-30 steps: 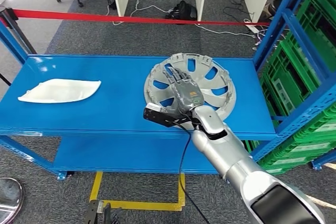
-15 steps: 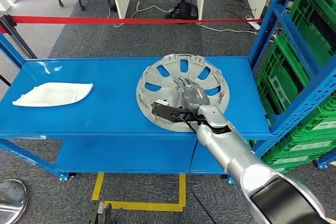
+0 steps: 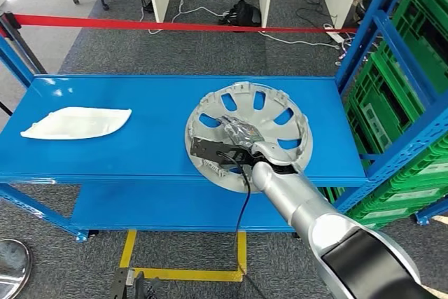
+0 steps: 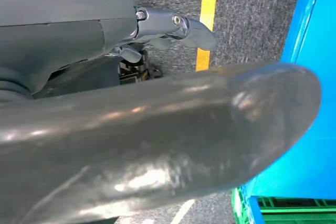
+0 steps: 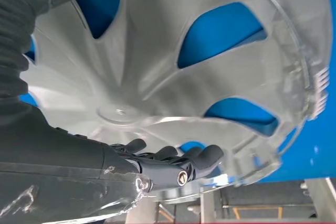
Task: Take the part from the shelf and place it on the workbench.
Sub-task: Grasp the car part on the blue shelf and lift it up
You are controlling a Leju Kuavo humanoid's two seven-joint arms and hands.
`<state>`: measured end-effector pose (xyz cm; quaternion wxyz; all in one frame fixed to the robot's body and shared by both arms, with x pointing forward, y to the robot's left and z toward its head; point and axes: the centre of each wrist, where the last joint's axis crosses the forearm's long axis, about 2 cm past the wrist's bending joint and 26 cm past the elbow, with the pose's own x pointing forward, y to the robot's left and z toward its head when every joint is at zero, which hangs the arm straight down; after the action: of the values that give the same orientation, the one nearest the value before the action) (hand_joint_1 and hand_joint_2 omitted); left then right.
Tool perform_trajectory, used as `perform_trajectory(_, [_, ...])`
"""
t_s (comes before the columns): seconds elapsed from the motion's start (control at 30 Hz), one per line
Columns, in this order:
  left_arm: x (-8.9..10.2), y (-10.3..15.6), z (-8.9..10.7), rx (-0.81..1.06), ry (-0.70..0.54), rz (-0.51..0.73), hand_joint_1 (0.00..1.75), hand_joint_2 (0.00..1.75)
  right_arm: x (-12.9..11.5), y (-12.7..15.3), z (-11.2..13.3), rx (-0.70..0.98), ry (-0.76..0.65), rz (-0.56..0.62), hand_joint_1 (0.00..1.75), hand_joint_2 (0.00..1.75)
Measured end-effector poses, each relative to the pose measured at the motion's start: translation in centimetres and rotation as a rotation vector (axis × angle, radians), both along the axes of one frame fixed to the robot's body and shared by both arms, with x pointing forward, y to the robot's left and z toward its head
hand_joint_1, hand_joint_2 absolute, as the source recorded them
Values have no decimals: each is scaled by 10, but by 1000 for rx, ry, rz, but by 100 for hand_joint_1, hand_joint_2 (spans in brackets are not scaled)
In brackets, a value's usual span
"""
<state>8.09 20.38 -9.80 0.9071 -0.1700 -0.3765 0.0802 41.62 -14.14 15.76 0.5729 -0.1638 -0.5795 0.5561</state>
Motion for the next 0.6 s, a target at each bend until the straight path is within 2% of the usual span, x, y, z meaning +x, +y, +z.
perform_trajectory(0.2, [-2,0,0,1,3,1,0,0,-2,-1,-5,34,-21,-15,0,175])
perform_trajectory(0.6, [-3,-1,-1,10,-5,10,0,0,-16,16,5,271,-392,-69,0,175])
